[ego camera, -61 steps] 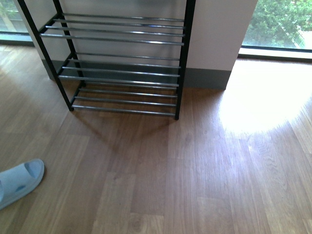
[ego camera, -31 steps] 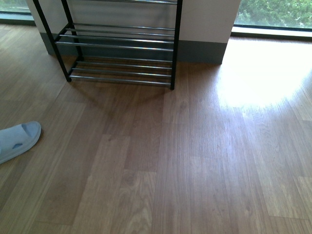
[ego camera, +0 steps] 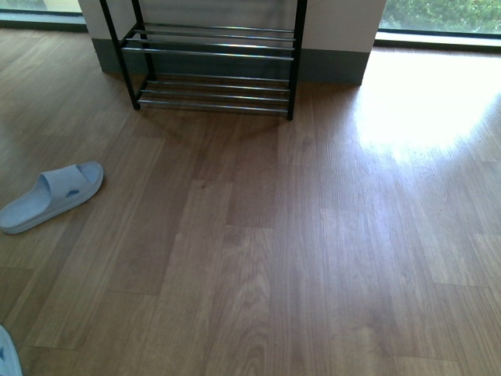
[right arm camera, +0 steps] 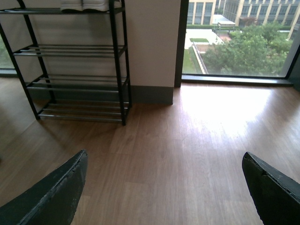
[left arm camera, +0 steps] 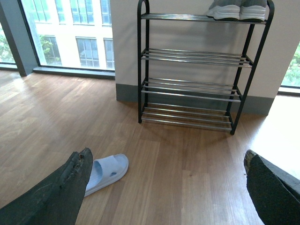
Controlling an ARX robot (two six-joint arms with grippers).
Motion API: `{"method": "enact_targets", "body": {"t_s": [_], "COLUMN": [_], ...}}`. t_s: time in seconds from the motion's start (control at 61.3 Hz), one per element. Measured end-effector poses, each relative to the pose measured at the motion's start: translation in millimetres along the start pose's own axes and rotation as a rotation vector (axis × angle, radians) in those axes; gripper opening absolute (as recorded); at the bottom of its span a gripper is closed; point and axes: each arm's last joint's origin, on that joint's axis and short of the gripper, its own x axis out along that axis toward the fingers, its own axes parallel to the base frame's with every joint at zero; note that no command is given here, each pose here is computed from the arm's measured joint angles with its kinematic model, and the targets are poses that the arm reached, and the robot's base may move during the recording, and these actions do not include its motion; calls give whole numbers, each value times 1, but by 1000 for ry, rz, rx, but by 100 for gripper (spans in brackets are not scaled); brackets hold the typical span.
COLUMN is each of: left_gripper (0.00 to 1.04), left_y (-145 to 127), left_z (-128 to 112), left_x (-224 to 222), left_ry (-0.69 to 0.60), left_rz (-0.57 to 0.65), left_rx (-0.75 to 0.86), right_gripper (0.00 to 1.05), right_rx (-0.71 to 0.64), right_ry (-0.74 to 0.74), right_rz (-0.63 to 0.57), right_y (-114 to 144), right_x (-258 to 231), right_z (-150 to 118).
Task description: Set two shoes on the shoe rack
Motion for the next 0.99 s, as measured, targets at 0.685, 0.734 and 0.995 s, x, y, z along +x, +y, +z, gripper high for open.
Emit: {"method": "enact_targets", "body": {"t_s": [0.685, 0.734, 0.995], "left_gripper": [95, 95, 95], "left_y": [0, 0, 0], "left_z": [0, 0, 0], "left_x": [0, 0, 0], "left_ry": [0, 1, 0], "left_rz": [2, 1, 3], "left_rx": [0, 0, 0], "right_gripper": [96, 96, 96], "right_rx": [0, 0, 1], "right_ry": [1, 1, 1], "right_rz": [6, 5, 5], "right_y": [0, 0, 0], "right_x": [0, 0, 0], "right_z": [0, 0, 0]}}
